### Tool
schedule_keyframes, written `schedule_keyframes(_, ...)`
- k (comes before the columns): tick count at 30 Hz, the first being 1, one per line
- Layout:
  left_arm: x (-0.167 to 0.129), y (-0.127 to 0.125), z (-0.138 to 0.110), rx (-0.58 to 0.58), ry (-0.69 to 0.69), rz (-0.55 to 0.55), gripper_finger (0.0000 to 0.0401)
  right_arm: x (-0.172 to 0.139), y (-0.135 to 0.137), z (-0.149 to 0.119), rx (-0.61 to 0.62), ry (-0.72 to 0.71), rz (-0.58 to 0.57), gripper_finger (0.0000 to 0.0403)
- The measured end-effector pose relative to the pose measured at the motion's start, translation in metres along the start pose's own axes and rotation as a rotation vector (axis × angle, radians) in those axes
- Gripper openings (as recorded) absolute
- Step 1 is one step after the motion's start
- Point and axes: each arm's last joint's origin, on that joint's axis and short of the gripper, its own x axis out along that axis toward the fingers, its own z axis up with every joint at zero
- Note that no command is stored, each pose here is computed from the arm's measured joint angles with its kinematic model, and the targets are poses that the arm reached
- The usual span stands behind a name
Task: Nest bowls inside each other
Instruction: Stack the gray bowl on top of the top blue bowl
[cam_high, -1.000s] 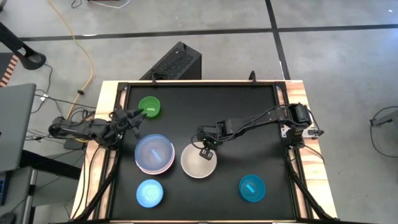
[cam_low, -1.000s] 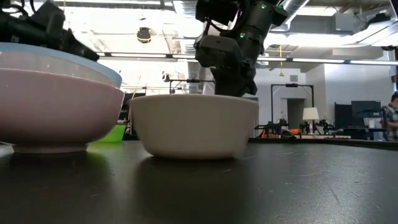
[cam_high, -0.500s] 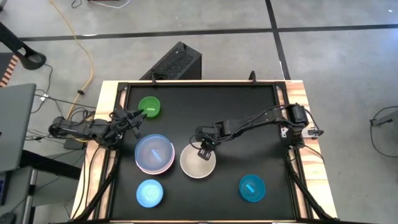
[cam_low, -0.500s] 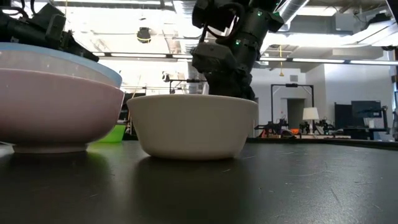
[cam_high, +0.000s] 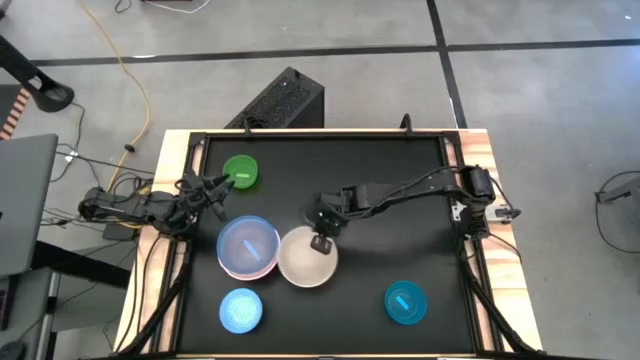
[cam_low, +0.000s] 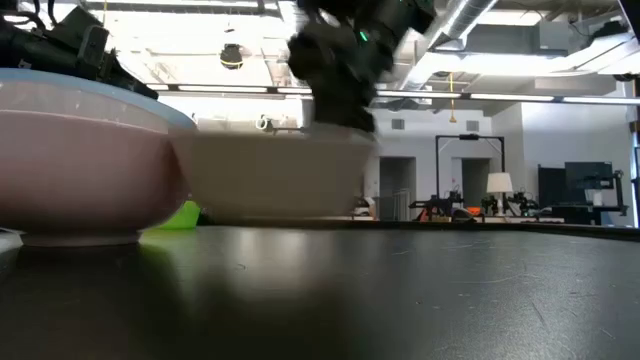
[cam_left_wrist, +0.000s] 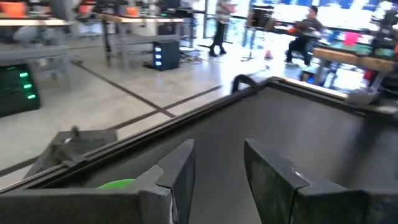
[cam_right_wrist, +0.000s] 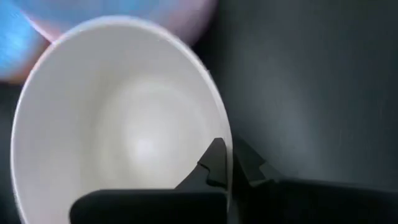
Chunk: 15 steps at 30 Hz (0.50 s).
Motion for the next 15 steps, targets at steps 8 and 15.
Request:
schedule_keyframes(8, 0.0, 0.002, -0.002, -0.027, 0.005, 0.07, 0.0125, -0.062, 0.022, 0.061, -0.134, -0.195, 0.079, 0.0003)
schedule_keyframes(15, 0.0, 0.002, -0.002, -0.028, 0.004, 0.071, 0.0125, -0.067, 0.021, 0.096, -0.166, -0.462, 0.129, 0.0001)
